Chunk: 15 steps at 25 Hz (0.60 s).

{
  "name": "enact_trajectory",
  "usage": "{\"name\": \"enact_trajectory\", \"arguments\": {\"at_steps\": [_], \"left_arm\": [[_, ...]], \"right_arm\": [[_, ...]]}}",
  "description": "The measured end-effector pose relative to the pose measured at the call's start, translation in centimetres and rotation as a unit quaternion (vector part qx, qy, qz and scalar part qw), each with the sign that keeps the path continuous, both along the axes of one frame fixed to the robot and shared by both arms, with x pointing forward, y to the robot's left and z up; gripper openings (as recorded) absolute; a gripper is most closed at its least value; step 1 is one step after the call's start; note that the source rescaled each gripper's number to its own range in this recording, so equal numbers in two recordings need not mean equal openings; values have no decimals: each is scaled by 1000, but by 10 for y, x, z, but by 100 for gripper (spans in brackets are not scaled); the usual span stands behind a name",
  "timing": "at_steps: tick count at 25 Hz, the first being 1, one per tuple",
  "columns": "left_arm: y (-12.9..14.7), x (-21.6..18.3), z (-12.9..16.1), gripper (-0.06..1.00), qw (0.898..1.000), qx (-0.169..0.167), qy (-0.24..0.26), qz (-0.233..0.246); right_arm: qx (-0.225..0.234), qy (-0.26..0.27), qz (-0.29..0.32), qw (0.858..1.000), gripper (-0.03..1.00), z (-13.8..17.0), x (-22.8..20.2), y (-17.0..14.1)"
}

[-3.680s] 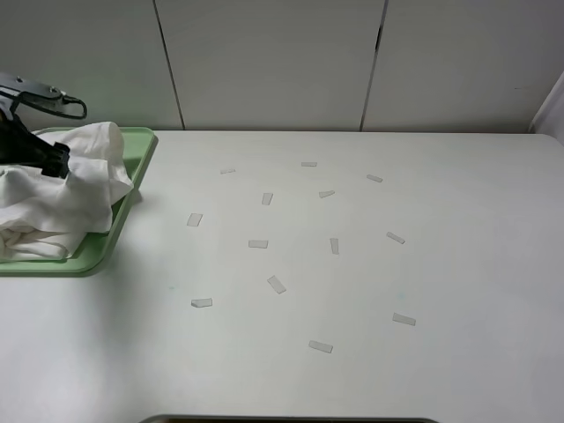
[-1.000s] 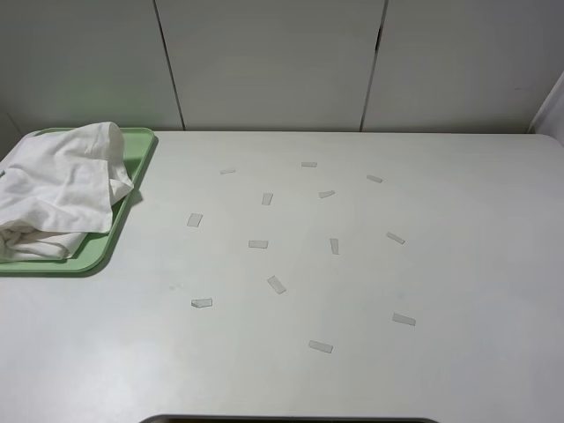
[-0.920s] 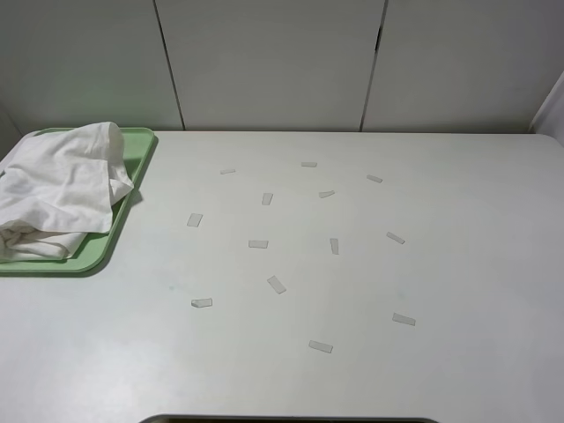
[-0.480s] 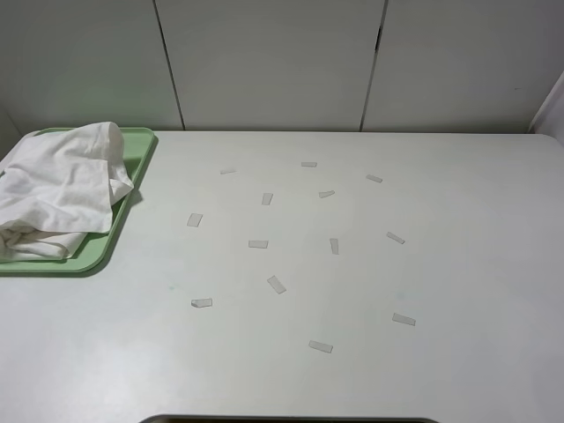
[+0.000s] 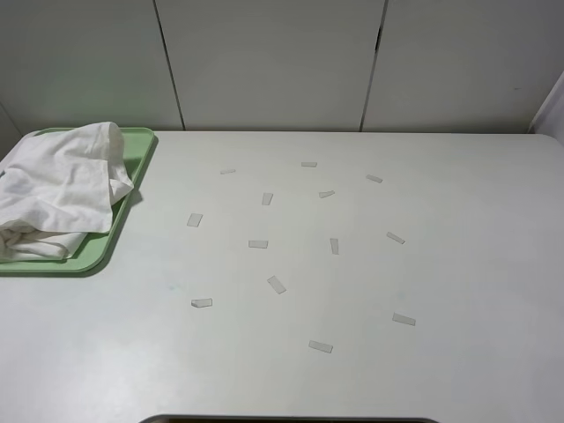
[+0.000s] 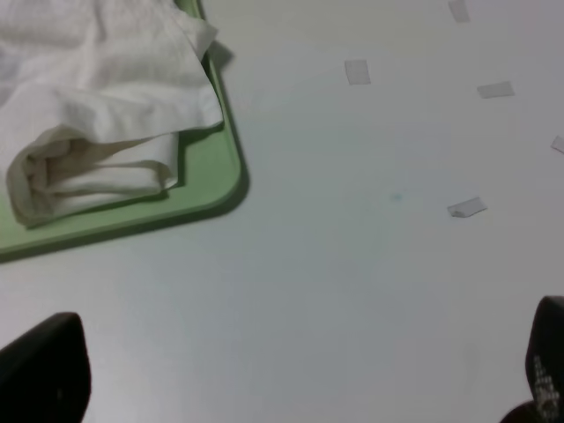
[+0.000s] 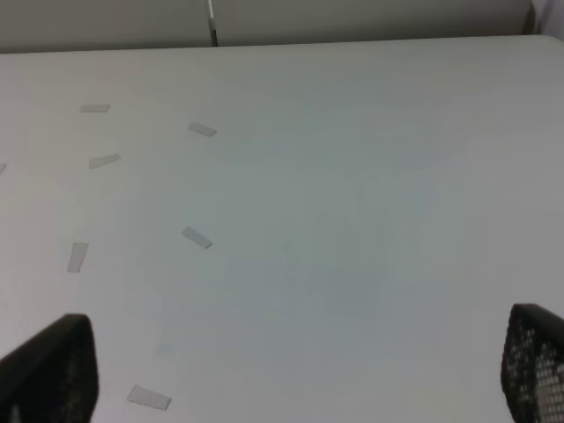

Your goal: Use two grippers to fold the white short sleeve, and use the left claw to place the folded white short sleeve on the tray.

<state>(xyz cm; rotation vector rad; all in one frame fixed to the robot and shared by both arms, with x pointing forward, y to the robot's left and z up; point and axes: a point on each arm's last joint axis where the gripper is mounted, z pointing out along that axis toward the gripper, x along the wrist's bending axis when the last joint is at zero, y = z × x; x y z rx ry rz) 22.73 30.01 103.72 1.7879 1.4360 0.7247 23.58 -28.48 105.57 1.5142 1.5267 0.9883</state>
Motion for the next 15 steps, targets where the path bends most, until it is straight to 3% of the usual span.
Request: {"name": "enact_trajectory", "arguments": {"at_steps": [7,15], "left_arm": [[0,0,0,100,1000,0,0,11],[-2,0,0,100,997,0,0,83]], "right_arm": [[0,0,0,1000,100,0,0,0],[0,0,0,1000,100,0,0,0]]}}
